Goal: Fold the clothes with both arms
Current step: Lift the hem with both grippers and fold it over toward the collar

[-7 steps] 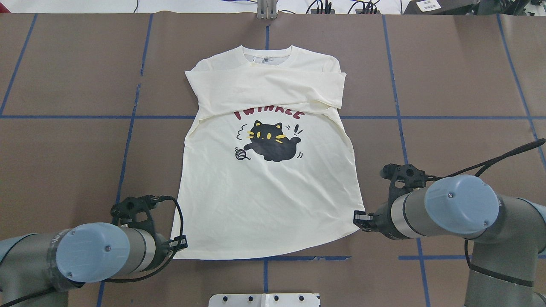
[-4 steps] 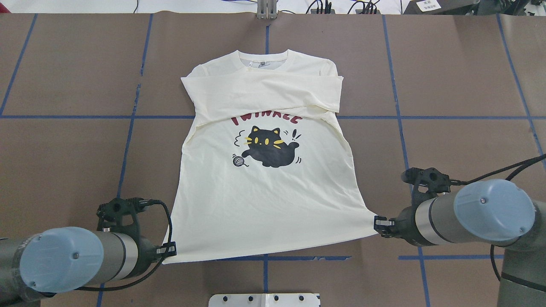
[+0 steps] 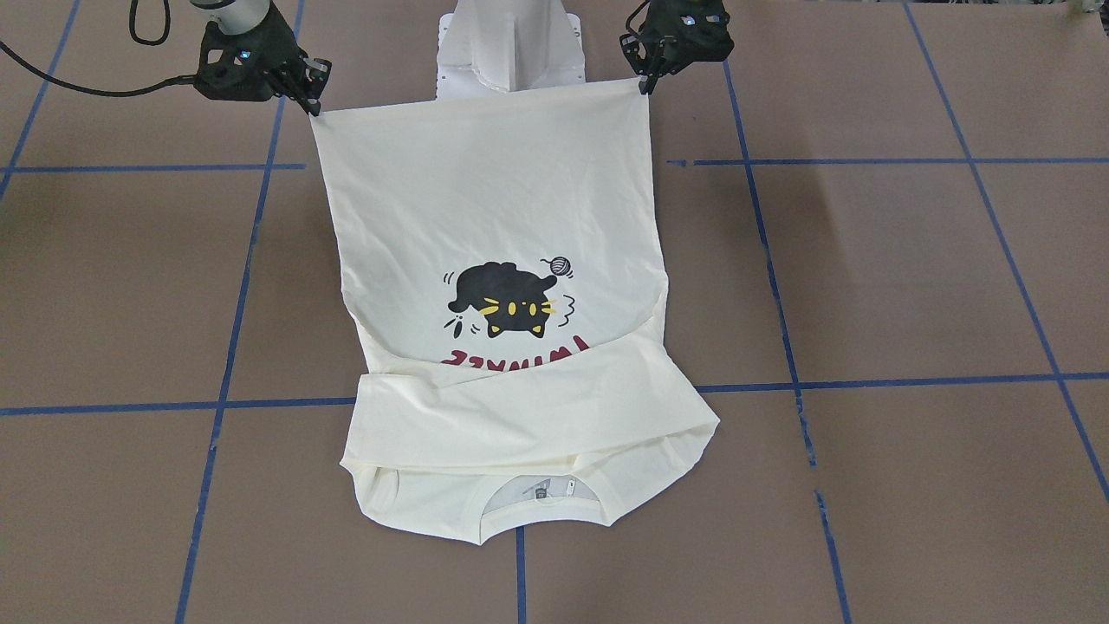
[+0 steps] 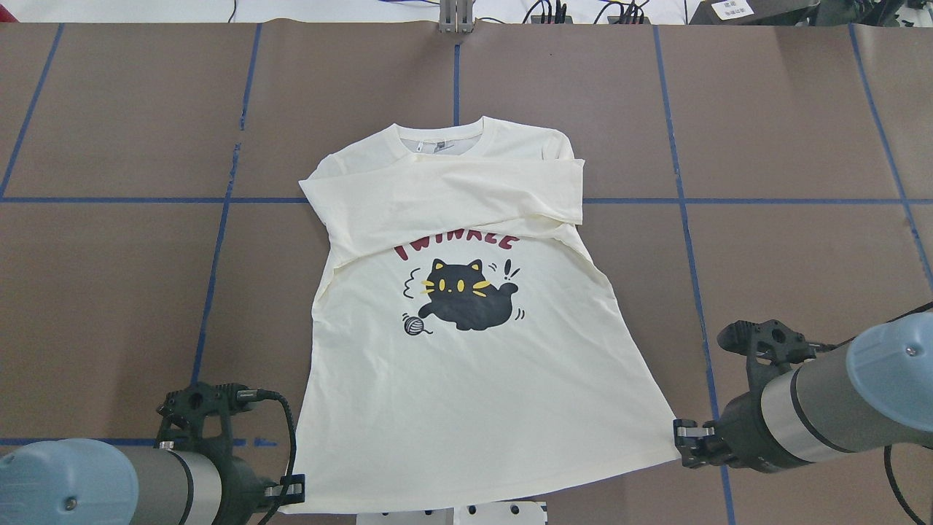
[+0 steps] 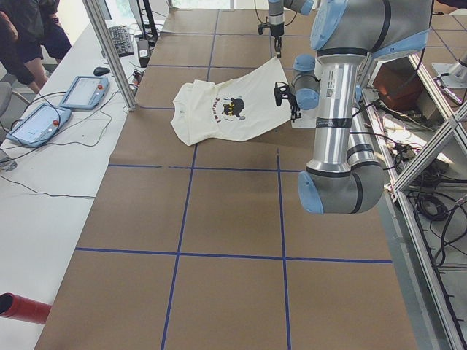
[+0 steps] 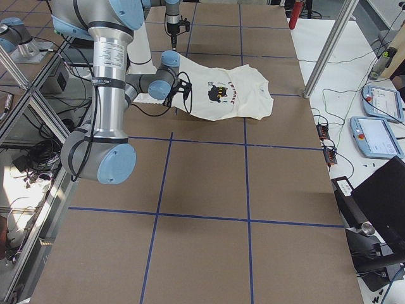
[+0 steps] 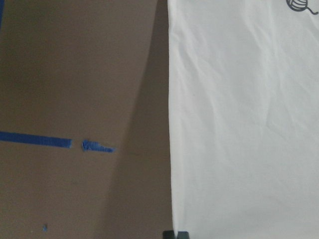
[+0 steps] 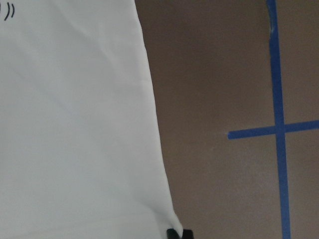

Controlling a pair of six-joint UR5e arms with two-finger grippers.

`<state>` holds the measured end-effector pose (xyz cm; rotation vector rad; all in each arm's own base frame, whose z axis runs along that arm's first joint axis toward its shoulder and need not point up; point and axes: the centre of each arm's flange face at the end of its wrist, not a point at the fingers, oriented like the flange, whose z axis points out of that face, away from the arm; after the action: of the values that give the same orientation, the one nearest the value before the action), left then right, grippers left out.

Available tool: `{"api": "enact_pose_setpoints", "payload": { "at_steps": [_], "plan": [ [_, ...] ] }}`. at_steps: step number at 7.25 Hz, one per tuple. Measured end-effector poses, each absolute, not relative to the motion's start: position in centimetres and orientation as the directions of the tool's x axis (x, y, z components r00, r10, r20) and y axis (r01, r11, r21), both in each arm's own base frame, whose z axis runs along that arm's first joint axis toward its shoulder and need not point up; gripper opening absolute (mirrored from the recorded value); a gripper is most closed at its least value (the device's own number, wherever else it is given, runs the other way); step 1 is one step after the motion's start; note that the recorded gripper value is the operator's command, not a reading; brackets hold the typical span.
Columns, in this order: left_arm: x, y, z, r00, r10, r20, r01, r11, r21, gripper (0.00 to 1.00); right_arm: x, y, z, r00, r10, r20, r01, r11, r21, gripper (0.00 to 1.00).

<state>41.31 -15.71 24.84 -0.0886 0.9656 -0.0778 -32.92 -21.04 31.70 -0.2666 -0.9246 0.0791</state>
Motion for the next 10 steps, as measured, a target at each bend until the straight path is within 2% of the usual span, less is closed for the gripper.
{"api": "enact_pose_setpoints", "payload": {
  "at_steps": [2,4,8,10],
  "plan": [
    [40.6,-15.1,23.8,0.552,-0.100,-0.828,-0.006,0.992,-0.124,0.00,-32.2,-20.9,30.9,0.587,0.182,0.789,0.066,0.960,-0.271,0.00],
    [39.9,-17.3,23.6,0.545,-0.126,-0.829,0.029,0.991,-0.131,0.00,-34.1,-25.6,30.1,0.547,0.209,0.810,-0.003,0.969,-0.248,0.00],
    [38.8,-29.9,23.8,0.546,-0.139,-0.826,0.181,0.982,-0.045,0.00,-33.8,-40.0,28.2,0.502,0.149,0.852,-0.149,0.985,-0.084,0.00],
    [38.6,-37.0,23.8,0.563,-0.148,-0.813,0.243,0.970,-0.008,0.00,-35.1,-45.7,27.2,0.504,0.163,0.848,-0.200,0.977,-0.069,0.00]
  ]
}}
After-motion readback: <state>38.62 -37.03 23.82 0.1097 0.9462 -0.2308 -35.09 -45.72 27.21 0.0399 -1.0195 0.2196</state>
